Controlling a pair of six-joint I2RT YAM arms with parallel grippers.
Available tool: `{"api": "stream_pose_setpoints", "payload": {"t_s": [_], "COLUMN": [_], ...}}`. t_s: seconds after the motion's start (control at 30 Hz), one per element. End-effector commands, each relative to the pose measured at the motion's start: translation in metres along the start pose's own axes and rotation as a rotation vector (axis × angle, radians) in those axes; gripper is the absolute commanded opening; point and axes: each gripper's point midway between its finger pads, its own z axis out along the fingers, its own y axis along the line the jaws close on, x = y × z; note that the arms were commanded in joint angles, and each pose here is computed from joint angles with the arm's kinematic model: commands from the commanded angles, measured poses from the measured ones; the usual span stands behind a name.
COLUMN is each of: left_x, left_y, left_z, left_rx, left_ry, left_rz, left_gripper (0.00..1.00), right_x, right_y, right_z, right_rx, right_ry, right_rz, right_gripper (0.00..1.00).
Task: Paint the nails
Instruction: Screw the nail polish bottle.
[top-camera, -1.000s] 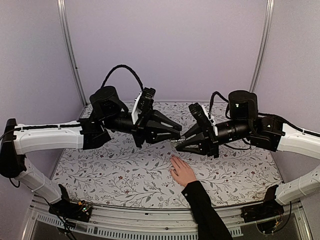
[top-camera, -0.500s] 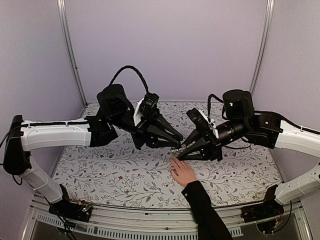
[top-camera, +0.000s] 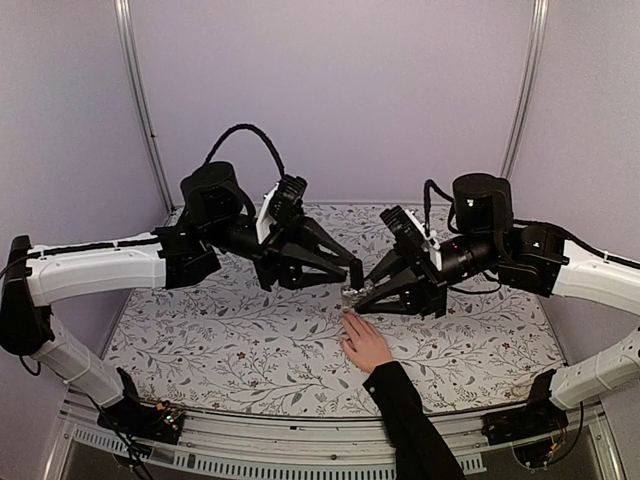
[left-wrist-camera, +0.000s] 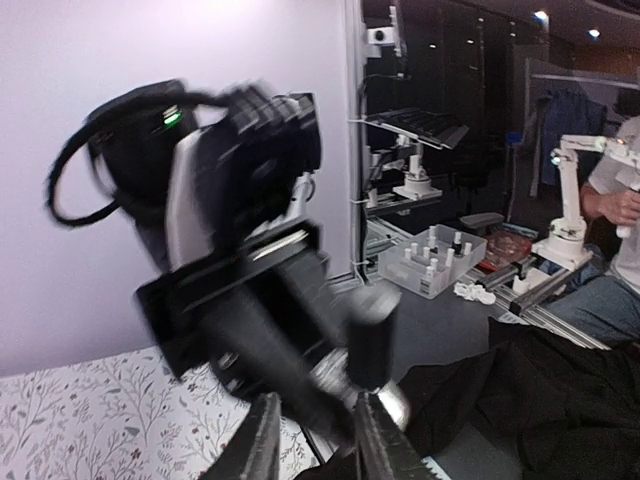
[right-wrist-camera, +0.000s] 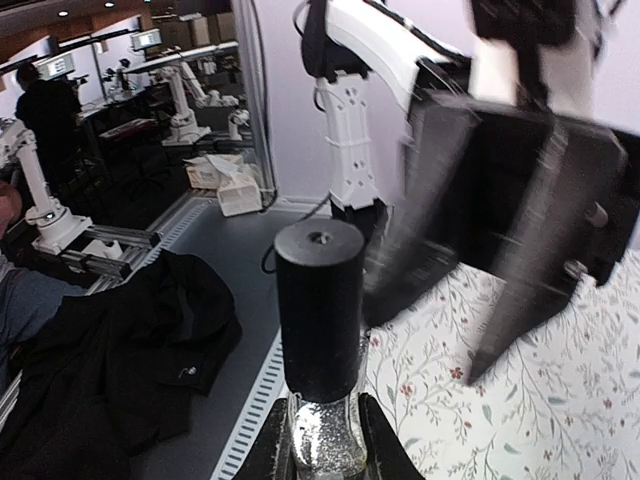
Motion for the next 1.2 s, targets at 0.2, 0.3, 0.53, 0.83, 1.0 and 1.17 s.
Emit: {"api": "stream_pose_setpoints", "payload": {"t_s": [0.2, 0.3, 0.53, 0.83, 1.0, 1.17], "left_x": [-0.004, -0.007, -0.002, -0.006, -0.011, -0.007], "left_y": [0.039, 0.045, 0.071, 0.088, 0.101, 0.117], "left_z": [-0.050, -0.060, -0.087, -0.073, -0.060, -0.049], "left_rx": [-0.306, -0.395, -0.654, -0.791, -0.849, -0.881], "left_ry": [0.008, -0.009, 0.011, -0.028, -0.082, -0.093], "left_rz": [-0.028, -0.023, -0.032, -0.061, -0.096, -0.136], "left_gripper": [0.48, 0.51, 0.53, 0.53, 0.52, 0.48], "right_x": [-0.046, -0.038, -0.018, 0.007, 0.018, 0.023], "right_y": [0.013, -0.014, -0.083, -0.138, -0.152, -0.158], "right_z": [-0.014, -0.015, -0.036, -0.068, -0.081, -0.083], "right_rx": [0.023, 0.176, 0.562, 0.903, 1.013, 1.051], "right_ry": [-0.124, -0.097, -0.049, -0.014, -0.009, 0.003], "right_rz": [-0.139, -0.097, 0.000, 0.092, 0.134, 0.150], "right_gripper": [0.00, 0.00, 0.00, 0.00, 0.00, 0.00]}}
